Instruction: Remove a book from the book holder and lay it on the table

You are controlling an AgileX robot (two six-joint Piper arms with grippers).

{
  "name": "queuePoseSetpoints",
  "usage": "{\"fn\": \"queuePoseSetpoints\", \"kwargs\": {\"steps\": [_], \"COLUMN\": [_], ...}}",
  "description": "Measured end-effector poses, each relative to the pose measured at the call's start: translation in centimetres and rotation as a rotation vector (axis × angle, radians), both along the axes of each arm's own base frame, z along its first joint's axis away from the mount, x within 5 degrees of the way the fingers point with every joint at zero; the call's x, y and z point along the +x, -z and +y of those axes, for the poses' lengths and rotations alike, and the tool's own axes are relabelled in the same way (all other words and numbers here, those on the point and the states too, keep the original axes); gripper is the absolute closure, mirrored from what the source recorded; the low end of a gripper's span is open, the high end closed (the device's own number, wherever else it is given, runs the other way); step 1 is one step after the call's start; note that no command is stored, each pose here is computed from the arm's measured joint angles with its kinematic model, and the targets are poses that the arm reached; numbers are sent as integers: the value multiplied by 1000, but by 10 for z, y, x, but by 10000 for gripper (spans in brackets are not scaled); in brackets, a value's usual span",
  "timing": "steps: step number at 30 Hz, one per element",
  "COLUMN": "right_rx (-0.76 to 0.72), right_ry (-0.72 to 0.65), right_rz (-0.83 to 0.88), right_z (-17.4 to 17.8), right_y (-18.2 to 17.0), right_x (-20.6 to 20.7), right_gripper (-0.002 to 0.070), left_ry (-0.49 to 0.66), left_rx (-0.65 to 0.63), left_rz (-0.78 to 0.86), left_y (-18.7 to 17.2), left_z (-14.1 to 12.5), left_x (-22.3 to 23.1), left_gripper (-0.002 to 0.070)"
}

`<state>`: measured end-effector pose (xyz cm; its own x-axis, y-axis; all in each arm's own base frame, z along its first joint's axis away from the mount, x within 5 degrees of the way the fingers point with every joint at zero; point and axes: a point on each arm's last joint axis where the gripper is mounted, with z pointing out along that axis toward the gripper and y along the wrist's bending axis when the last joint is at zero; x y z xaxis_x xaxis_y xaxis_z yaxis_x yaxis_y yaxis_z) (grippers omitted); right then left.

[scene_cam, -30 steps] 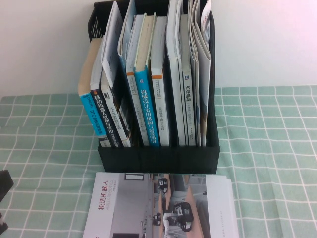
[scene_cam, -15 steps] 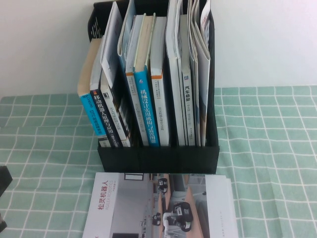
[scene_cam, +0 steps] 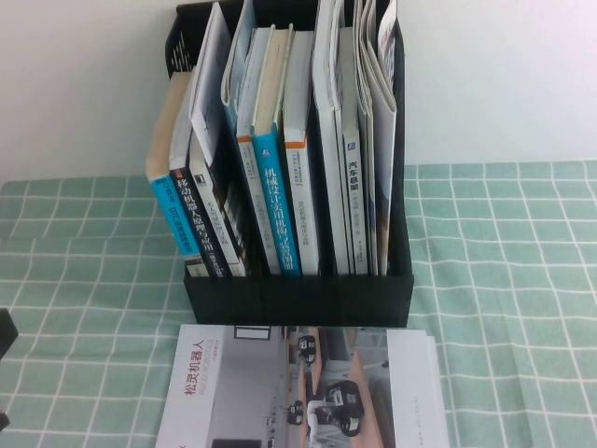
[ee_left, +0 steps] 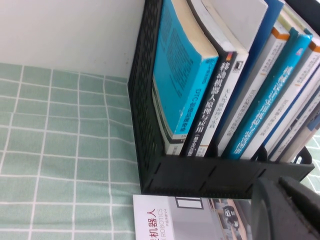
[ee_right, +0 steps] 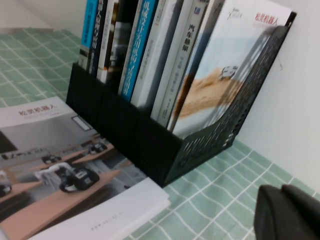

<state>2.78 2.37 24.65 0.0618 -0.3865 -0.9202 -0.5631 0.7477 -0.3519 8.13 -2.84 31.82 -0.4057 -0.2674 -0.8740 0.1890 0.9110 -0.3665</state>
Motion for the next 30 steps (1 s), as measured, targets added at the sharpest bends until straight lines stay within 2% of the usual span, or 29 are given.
{"fn": "queuePoseSetpoints", "kwargs": {"steps": [10,20,24,27,30], "right_rx": [-40,-43,-43,-43,-43], "right_ry": [-32,-34,-34,-34,-34], "right_rz": [129,135,135,135,135], "right_z": [2,2,2,2,2], "right_y": [13,14,14,14,14], "right_x": [-4,-4,-4,-4,-4], "right_gripper": [678,678,678,678,678], "left_ry": [-1,0,67,118,98], "left_rx": [3,0,205,317,396], "left_rz": [0,21,-49,-210,-409], "left_y": [0,3,4,-2,-3], "left_z": [0,0,8,14,16], "left_x": [0,-1,-11,-28,-43], "left_gripper": [678,678,678,678,678]}}
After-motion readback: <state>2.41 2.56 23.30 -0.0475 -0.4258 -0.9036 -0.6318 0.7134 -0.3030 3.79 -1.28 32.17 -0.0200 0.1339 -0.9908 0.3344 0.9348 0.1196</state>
